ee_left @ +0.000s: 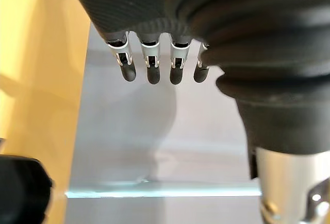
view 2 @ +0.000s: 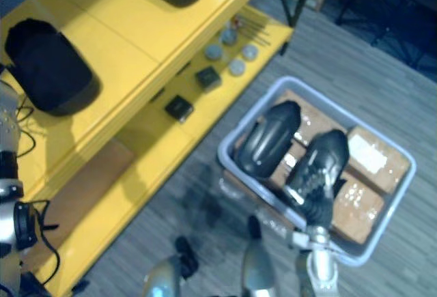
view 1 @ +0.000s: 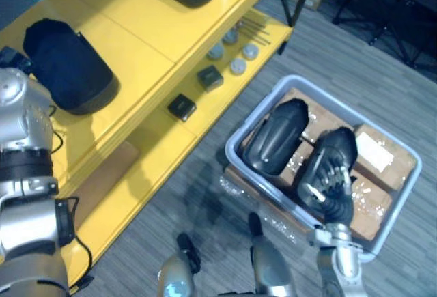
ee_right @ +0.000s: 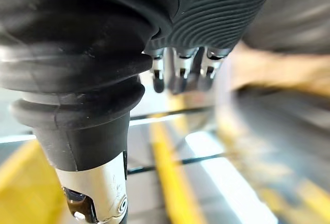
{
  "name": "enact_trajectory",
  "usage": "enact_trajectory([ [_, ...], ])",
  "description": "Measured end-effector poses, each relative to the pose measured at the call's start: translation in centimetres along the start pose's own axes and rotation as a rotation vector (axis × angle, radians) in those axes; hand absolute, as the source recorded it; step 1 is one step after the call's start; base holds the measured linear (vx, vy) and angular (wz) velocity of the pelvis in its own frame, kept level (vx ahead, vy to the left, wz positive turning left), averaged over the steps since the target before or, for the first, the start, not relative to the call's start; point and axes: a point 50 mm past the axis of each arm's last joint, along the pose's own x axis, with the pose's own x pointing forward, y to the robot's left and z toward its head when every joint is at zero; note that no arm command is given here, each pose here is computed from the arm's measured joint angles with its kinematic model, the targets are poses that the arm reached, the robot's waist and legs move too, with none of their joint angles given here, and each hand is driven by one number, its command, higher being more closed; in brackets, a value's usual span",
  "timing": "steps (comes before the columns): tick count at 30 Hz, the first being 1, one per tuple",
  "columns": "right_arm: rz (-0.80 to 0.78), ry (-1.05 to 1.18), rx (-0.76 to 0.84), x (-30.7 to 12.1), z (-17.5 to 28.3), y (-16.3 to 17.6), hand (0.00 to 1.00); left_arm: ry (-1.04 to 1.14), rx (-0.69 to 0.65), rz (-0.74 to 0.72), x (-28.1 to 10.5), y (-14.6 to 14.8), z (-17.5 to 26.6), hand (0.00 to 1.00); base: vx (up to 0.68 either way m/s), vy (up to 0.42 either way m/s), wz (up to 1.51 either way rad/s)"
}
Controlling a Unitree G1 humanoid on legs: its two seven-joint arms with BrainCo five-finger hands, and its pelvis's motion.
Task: Walk over and take plastic housings, then place them on the shelf
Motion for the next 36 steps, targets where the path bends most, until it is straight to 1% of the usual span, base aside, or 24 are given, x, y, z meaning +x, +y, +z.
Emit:
enact_trajectory([
  [2, 0.021, -0.076, -0.004, 0.4, 1.7, 0.3, 0.0, 0.028, 0.043, -0.065, -3.4, 2.7, -2.4, 0.0, 0.12, -0.002, 0.21],
  [3, 0.029, -0.089, -0.007, 0.4, 1.9, 0.4, 0.0, 0.061, 0.055, -0.081, -4.6, 3.5, -3.3, 0.0, 0.08, -0.002, 0.35],
  [5, 0.038, -0.111, -0.009, 0.7, 2.3, 0.7, 0.0, 0.195, 0.159, -0.134, -9.4, 6.7, -6.8, 0.0, 0.04, -0.004, 0.35],
  [8, 0.033, -0.116, -0.01, 1.6, 2.4, 0.7, 0.0, 0.353, 0.221, -0.196, -12.4, 8.6, -9.4, 0.0, -0.06, -0.007, 0.19],
  [9, 0.033, -0.118, -0.011, 1.8, 2.4, 0.7, 0.0, 0.372, 0.225, -0.231, -12.7, 8.5, -9.7, 0.0, -0.09, -0.004, 0.23],
  [11, 0.041, -0.085, -0.02, 2.3, 1.8, 0.6, 0.0, 0.414, 0.211, -0.347, -13.4, 7.6, -10.2, 0.0, -0.1, 0.003, 0.06],
  [14, 0.031, -0.045, -0.03, 2.0, 1.2, 0.3, 0.0, 0.454, 0.187, -0.47, -14.6, 6.4, -10.7, 0.0, -0.09, 0.02, -0.1],
  [17, 0.019, -0.031, -0.043, 1.6, 1.1, -0.1, 0.0, 0.482, 0.172, -0.541, -15.6, 5.5, -11.1, 0.0, -0.04, 0.02, -0.06],
  [20, 0.001, -0.036, -0.061, 1.7, 1.2, -0.8, 0.0, 0.502, 0.17, -0.568, -16.0, 5.0, -11.5, 0.0, 0.01, 0.006, -0.11],
  [22, -0.021, -0.019, -0.088, 1.7, 0.9, -1.8, 0.0, 0.495, 0.148, -0.588, -16.0, 3.8, -11.5, 0.0, 0.0, 0.0, 0.0],
  [27, -0.02, -0.009, -0.089, 1.7, 0.7, -1.8, 0.0, 0.482, 0.123, -0.583, -15.6, 1.2, -11.4, 0.0, -0.01, 0.004, -0.03],
  [31, -0.024, -0.003, -0.079, 1.7, 0.6, -1.9, 0.0, 0.486, 0.178, -0.428, -14.6, 0.3, -12.3, 0.0, -0.03, 0.012, -0.17],
  [33, -0.024, 0.001, -0.059, 1.6, 0.4, -1.8, 0.0, 0.473, 0.231, -0.352, -14.2, 0.2, -12.6, 0.0, -0.02, 0.005, -0.03],
  [34, -0.024, -0.003, -0.05, 1.6, 0.5, -1.8, 0.0, 0.46, 0.263, -0.292, -13.9, 0.2, -12.8, 0.0, -0.02, 0.002, -0.04],
  [36, -0.023, -0.013, -0.046, 1.6, 0.5, -1.7, 0.0, 0.425, 0.282, -0.25, -13.5, 0.0, -12.5, 0.0, -0.03, 0.004, -0.07],
])
